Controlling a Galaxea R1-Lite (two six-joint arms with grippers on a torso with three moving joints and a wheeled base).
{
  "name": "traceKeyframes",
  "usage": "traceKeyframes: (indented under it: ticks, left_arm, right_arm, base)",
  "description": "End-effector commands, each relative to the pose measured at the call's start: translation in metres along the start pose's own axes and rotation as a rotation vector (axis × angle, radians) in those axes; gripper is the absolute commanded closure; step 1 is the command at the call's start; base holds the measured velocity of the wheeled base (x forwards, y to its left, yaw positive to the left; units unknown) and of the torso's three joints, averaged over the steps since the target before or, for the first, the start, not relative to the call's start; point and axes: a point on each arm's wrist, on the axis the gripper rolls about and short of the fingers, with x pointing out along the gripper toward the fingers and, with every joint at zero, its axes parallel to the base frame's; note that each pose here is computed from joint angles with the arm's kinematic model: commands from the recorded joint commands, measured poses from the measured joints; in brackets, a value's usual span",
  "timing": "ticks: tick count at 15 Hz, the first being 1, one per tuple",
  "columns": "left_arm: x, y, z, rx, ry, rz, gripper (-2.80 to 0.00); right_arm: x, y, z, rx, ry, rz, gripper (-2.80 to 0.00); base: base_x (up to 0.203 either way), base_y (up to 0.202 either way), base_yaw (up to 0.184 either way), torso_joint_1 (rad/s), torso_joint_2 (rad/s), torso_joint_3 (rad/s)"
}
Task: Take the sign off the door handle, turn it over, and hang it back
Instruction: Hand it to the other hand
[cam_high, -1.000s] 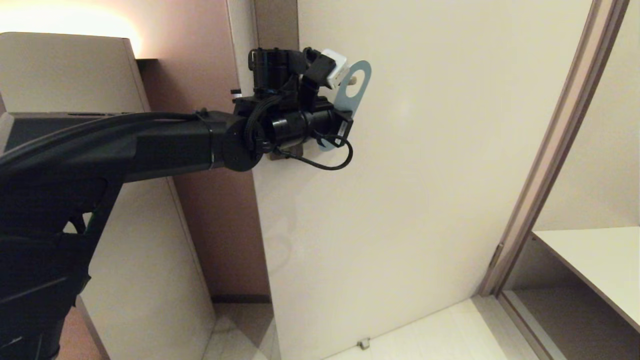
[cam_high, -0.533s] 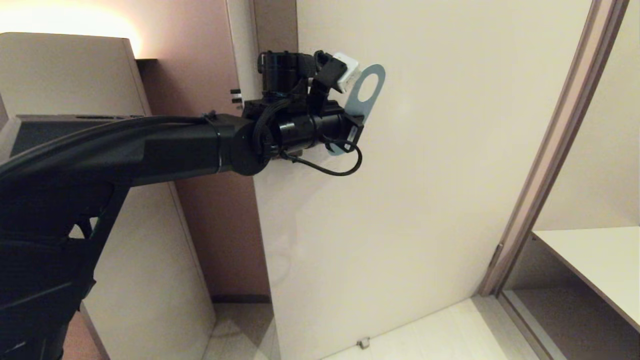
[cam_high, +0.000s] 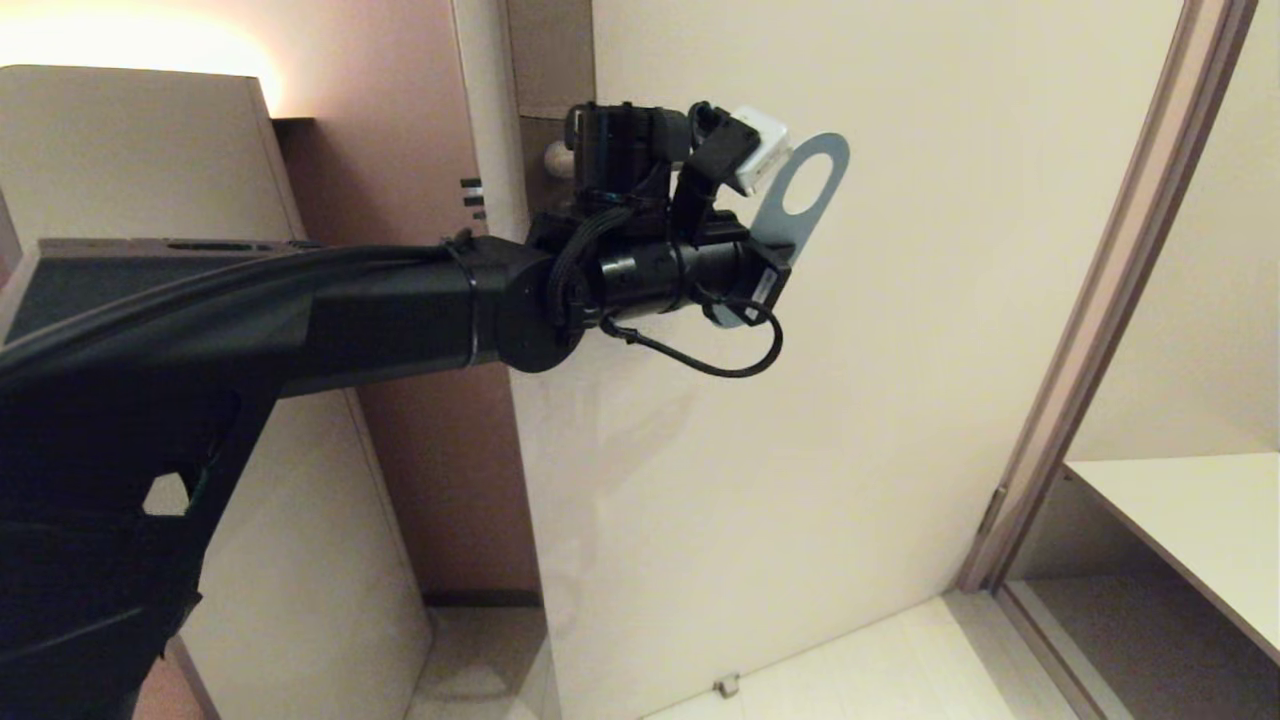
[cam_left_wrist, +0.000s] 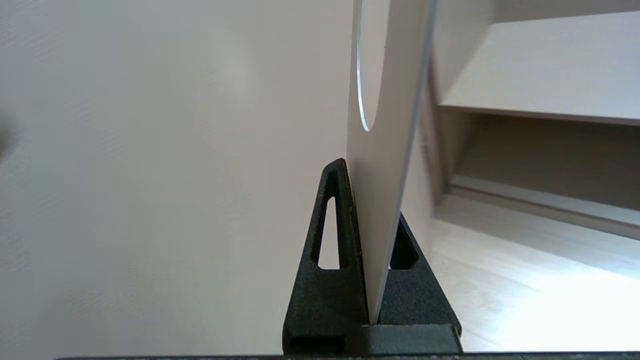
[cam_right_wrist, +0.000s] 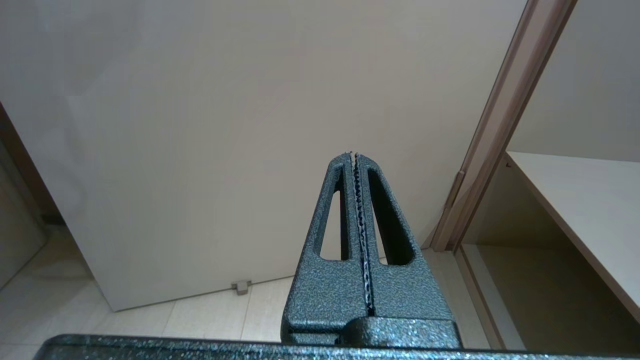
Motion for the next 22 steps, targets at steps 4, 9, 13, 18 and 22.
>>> traceKeyframes:
  ticks: [4, 9, 13, 18, 22]
  left_arm:
    - [-0.001, -0.014, 0.009, -0.037, -0.047, -0.121, 0.00]
    - [-0.011, -0.021, 0.030, -0.227, -0.116, -0.226, 0.00]
    - [-0.018, -0.034, 0.040, -0.309, -0.118, -0.307, 0.00]
    - [-0.016, -0.052, 0.028, -0.370, -0.072, -0.389, 0.00]
    - [-0.013, -0.062, 0.001, -0.390, -0.041, -0.470, 0.00]
  right_arm:
    - [0.000, 0.000, 0.000, -0.001, 0.000, 0.001, 0.00]
    - [0.000, 0.000, 0.000, -0.001, 0.000, 0.001, 0.00]
    - [0.000, 0.000, 0.000, -0.001, 0.000, 0.001, 0.00]
    - [0.000, 0.000, 0.000, -0.001, 0.000, 0.001, 0.00]
    - [0.000, 0.000, 0.000, -0.002, 0.000, 0.001, 0.00]
  base:
    - [0.000, 0.000, 0.000, 0.000, 0.00, 0.000]
    - [0.000, 0.000, 0.000, 0.000, 0.00, 0.000]
    - [0.000, 0.000, 0.000, 0.000, 0.00, 0.000]
    - [0.000, 0.000, 0.000, 0.000, 0.00, 0.000]
    - [0.000, 0.000, 0.000, 0.000, 0.00, 0.000]
